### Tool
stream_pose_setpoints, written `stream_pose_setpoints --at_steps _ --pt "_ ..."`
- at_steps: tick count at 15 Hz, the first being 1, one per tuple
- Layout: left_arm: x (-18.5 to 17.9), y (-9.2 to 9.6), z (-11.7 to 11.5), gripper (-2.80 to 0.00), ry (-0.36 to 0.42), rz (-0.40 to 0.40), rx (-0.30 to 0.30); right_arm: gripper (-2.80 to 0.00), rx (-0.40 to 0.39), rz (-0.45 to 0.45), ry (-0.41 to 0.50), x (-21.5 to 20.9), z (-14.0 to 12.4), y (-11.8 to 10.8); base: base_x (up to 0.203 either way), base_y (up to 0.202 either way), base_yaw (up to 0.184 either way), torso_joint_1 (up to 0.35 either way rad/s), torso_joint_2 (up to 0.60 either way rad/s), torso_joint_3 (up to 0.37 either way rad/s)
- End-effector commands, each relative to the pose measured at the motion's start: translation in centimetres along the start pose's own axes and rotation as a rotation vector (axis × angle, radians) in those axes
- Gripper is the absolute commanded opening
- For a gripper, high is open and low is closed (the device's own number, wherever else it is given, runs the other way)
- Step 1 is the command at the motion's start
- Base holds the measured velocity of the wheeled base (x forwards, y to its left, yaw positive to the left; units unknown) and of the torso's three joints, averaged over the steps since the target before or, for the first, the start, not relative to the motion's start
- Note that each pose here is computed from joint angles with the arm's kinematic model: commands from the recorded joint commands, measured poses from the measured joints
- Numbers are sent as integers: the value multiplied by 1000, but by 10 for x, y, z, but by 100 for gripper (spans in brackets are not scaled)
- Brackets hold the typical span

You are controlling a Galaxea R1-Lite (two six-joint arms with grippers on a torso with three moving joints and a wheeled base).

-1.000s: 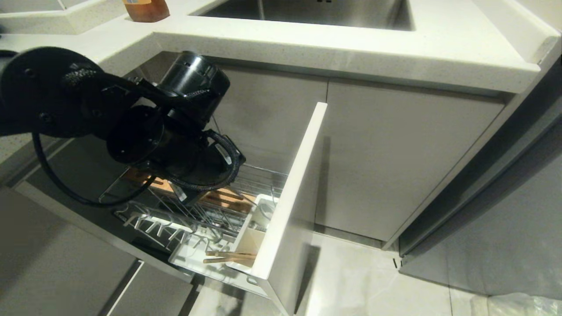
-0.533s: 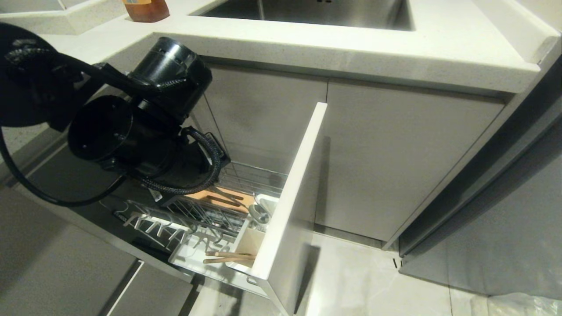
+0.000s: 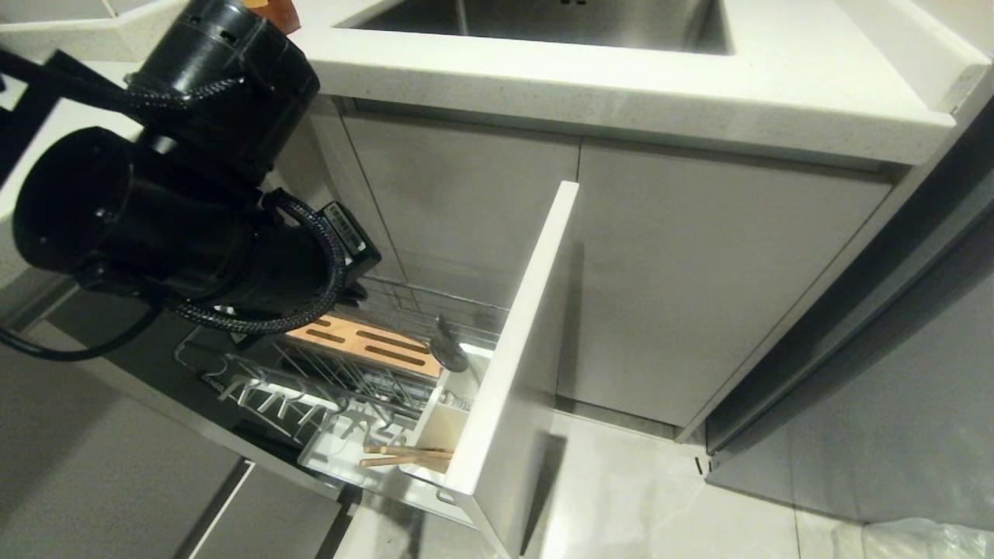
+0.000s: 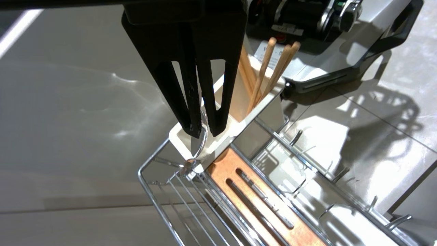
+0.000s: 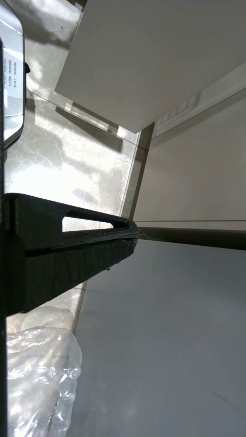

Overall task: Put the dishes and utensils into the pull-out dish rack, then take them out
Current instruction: Take the spoon out of the cupboard

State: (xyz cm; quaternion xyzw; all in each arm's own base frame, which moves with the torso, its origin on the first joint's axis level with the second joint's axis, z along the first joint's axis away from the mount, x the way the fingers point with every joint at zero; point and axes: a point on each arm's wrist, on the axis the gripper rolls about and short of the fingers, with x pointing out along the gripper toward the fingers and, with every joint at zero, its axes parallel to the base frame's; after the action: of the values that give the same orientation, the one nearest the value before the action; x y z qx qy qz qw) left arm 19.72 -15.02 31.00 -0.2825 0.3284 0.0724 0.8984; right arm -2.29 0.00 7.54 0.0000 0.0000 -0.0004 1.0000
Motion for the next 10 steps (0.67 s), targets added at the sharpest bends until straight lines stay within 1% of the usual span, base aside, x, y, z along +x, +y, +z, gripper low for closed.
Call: stream_pose_setpoints --at_steps 1,4,5,7,10 --pt "-13 2 1 -280 -5 -28 -6 -280 0 -1 1 0 0 0 0 0 0 0 0 0" --pt "-34 7 7 -280 -27 -85 -27 -280 0 -1 0 0 0 0 0 0 0 0 0 0" --pt "-43 10 10 -280 -36 -112 -24 -280 0 1 1 0 0 0 0 0 0 0 0 0" --pt "-63 17 17 -280 -62 -165 -23 -280 0 -1 0 0 0 0 0 0 0 0 0 0" --pt "-97 32 30 -280 -119 -252 -42 -280 0 -1 0 0 0 0 0 0 0 0 0 0"
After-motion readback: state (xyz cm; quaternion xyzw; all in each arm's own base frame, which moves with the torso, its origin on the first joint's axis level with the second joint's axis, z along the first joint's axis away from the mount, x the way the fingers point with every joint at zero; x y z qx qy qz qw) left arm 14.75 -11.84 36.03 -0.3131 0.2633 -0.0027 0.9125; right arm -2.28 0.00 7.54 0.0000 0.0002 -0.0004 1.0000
